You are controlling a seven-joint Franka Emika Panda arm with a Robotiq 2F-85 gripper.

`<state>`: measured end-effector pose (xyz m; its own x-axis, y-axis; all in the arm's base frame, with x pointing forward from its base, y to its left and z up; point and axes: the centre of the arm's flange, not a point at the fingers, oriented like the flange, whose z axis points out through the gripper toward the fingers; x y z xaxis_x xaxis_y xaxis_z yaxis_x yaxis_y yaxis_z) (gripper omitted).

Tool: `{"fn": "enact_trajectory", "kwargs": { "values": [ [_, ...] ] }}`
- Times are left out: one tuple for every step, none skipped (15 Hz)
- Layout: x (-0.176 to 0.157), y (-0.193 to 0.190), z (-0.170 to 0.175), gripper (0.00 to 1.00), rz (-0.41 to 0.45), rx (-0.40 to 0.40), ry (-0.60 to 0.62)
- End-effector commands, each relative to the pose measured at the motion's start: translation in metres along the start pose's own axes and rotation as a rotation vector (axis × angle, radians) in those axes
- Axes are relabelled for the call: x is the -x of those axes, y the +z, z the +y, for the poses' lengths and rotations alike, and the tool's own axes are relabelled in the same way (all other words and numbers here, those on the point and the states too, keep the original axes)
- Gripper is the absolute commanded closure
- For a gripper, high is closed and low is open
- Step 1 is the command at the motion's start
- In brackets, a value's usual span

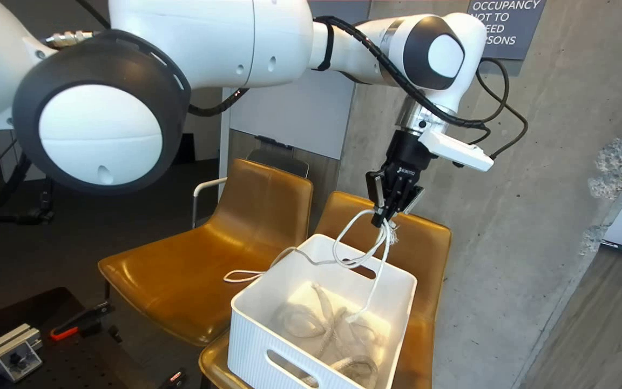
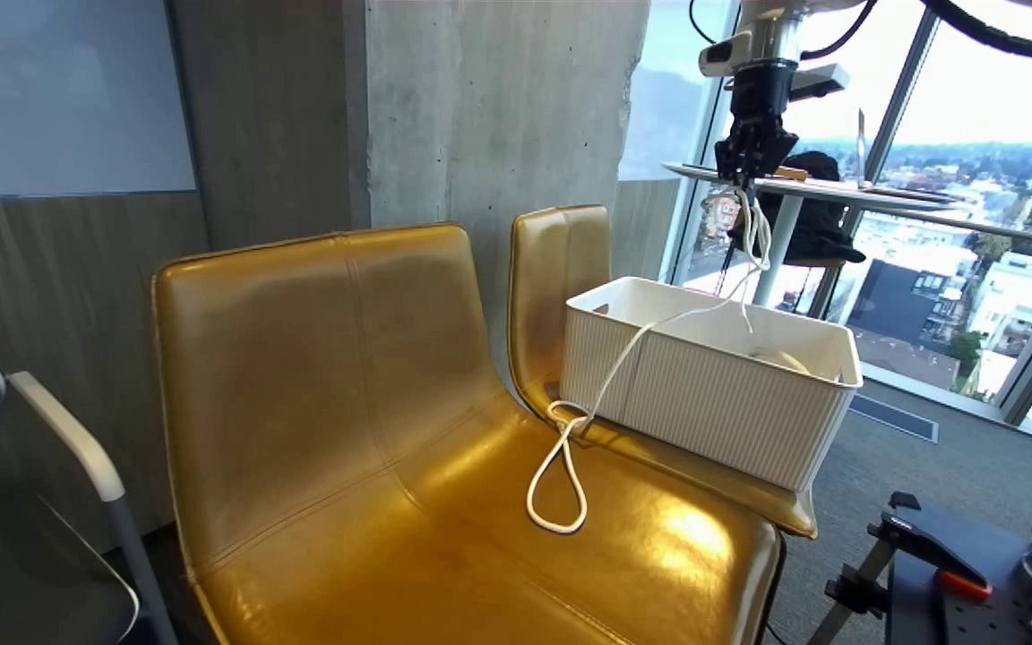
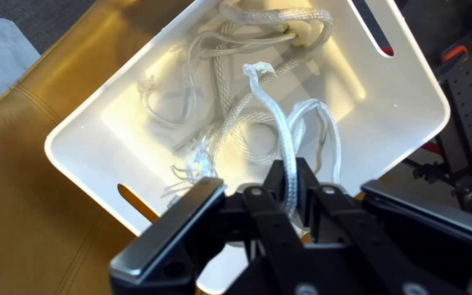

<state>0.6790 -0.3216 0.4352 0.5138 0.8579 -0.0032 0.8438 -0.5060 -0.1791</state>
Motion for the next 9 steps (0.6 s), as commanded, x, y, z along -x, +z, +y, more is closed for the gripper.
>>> {"fn": "enact_trajectory", "kwargs": {
  "values": [
    [0.005,0.049,-0.055,0.65,-0.007,0.103,-0.053],
    [0.002,0.052,-0.050,0.64,-0.018,0.121,-0.065],
    [-0.001,0.055,-0.046,0.59,-0.028,0.140,-0.073],
    [-0.004,0.058,-0.042,0.51,-0.034,0.154,-0.084],
    [-0.008,0.061,-0.039,0.45,-0.041,0.166,-0.094],
    [-0.011,0.063,-0.036,0.38,-0.045,0.177,-0.103],
    [-0.016,0.066,-0.034,0.30,-0.047,0.183,-0.115],
    [-0.022,0.068,-0.032,0.23,-0.042,0.189,-0.132],
    [-0.032,0.071,-0.030,0.15,-0.035,0.193,-0.158]
  ]
}}
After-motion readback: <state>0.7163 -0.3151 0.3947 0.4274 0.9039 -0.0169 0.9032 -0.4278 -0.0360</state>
